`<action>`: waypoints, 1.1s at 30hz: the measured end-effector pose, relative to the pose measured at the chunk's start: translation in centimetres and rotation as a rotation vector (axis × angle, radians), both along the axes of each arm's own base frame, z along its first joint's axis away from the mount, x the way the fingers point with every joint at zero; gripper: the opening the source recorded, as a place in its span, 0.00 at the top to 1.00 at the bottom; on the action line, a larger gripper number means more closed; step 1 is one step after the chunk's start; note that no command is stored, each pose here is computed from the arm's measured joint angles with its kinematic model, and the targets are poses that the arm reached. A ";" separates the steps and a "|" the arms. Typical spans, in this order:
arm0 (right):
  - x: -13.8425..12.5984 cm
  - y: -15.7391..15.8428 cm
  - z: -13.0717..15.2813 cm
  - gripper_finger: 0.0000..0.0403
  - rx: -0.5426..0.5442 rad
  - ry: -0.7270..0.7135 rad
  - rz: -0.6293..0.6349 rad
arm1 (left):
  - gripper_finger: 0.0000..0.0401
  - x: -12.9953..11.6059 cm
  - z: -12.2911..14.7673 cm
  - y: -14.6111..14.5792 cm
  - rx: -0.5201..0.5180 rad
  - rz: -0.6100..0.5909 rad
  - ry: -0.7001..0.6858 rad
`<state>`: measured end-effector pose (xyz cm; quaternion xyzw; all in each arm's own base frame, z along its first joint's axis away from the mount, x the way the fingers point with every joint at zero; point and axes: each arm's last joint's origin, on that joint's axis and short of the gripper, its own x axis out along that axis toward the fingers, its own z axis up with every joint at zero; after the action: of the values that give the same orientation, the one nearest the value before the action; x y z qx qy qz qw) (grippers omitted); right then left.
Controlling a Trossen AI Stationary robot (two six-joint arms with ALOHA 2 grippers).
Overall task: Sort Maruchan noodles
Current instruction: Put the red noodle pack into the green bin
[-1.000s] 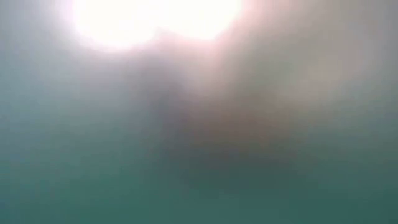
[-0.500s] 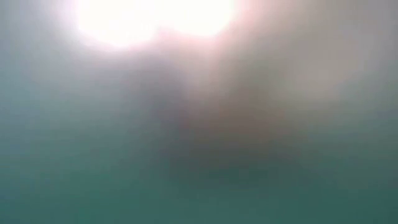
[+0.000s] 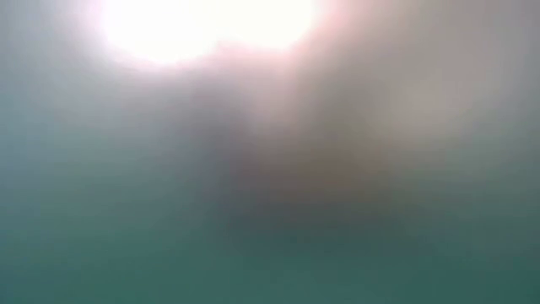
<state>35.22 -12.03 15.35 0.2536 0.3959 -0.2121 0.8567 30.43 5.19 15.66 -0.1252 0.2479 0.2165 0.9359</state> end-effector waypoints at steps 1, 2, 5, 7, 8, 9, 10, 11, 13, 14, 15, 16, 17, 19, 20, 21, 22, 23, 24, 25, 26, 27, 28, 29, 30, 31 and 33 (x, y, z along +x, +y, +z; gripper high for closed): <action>0.0 0.5 0.2 0.67 0.024 -0.001 0.028 | 0.42 0.0 0.0 0.0 0.000 0.001 0.000; -0.1 1.0 0.5 0.67 0.047 -0.005 0.057 | 0.42 0.0 0.0 0.0 0.000 0.001 0.002; -0.2 2.2 1.6 0.68 0.068 -0.025 0.157 | 0.42 -0.1 -0.1 0.1 -0.002 0.004 0.013; -0.3 2.7 2.5 0.68 0.046 -0.044 0.197 | 0.42 -0.2 -0.2 0.2 -0.004 0.007 0.027; -0.4 2.8 3.0 0.68 0.030 -0.050 0.209 | 0.42 -0.2 -0.3 0.2 -0.007 0.009 0.035; -0.6 2.8 3.4 0.68 0.009 -0.049 0.223 | 0.42 -0.3 -0.3 0.3 -0.010 0.012 0.040; -0.8 2.8 3.9 0.68 -0.011 -0.052 0.238 | 0.42 -0.3 -0.3 0.3 -0.013 0.015 0.040; -1.0 2.8 4.2 0.68 -0.028 -0.049 0.245 | 0.42 -0.3 -0.3 0.3 -0.015 0.018 0.038; -1.5 2.7 4.6 0.68 -0.084 -0.025 0.213 | 0.42 -0.3 -0.3 0.4 -0.019 0.022 0.035; -1.7 2.6 4.6 0.68 -0.114 -0.004 0.187 | 0.42 -0.3 -0.3 0.4 -0.022 0.025 0.034; -1.9 2.5 4.5 0.69 -0.143 0.020 0.160 | 0.42 -0.3 -0.3 0.4 -0.027 0.029 0.032; -2.0 2.5 4.4 0.69 -0.163 0.040 0.140 | 0.42 -0.3 -0.3 0.4 -0.030 0.032 0.030; -2.2 2.5 4.1 0.69 -0.172 0.056 0.130 | 0.42 -0.3 -0.3 0.4 -0.034 0.035 0.028; -2.5 2.5 3.5 0.69 -0.169 0.078 0.127 | 0.42 -0.3 -0.4 0.4 -0.069 0.049 0.016; -2.7 2.6 3.2 0.70 -0.167 0.084 0.128 | 0.42 -0.3 -0.4 0.3 -0.091 0.042 0.015; -2.8 2.7 3.0 0.70 -0.164 0.091 0.130 | 0.42 -0.3 -0.5 0.3 -0.118 0.030 0.017; -3.0 2.7 2.7 0.70 -0.160 0.101 0.131 | 0.42 -0.4 -0.6 0.2 -0.146 0.016 0.022; -3.2 2.8 2.4 0.69 -0.157 0.110 0.132 | 0.42 -0.4 -0.7 0.1 -0.169 0.006 0.030; -3.3 2.8 2.2 0.69 -0.154 0.117 0.132 | 0.42 -0.5 -0.7 0.1 -0.193 0.007 0.035; -3.5 2.8 2.0 0.69 -0.153 0.122 0.132 | 0.42 -0.5 -0.8 0.0 -0.213 0.018 0.040; -3.5 2.8 1.8 0.69 -0.154 0.118 0.131 | 0.42 -0.6 -0.9 0.0 -0.237 0.035 0.047; -3.5 2.9 1.6 0.69 -0.157 0.113 0.132 | 0.42 -0.7 -1.1 0.0 -0.261 0.054 0.054; -3.6 2.9 1.3 0.69 -0.159 0.110 0.134 | 0.42 -0.8 -1.2 0.0 -0.289 0.076 0.057; -3.7 3.0 1.0 0.69 -0.162 0.113 0.141 | 0.42 -0.8 -1.2 0.0 -0.320 0.102 0.048; -3.8 3.0 0.7 0.69 -0.165 0.121 0.148 | 0.42 -0.9 -1.2 0.0 -0.351 0.128 0.035; -3.9 3.0 0.4 0.70 -0.169 0.128 0.157 | 0.42 -0.9 -1.3 0.1 -0.381 0.153 0.023; -4.0 3.1 0.0 0.70 -0.173 0.143 0.168 | 0.42 -1.1 -1.5 0.2 -0.438 0.203 0.007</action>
<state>31.18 -8.98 15.34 0.1292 0.4560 -0.1905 0.8597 29.32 5.39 14.18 -0.3489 0.2785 0.2509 0.8589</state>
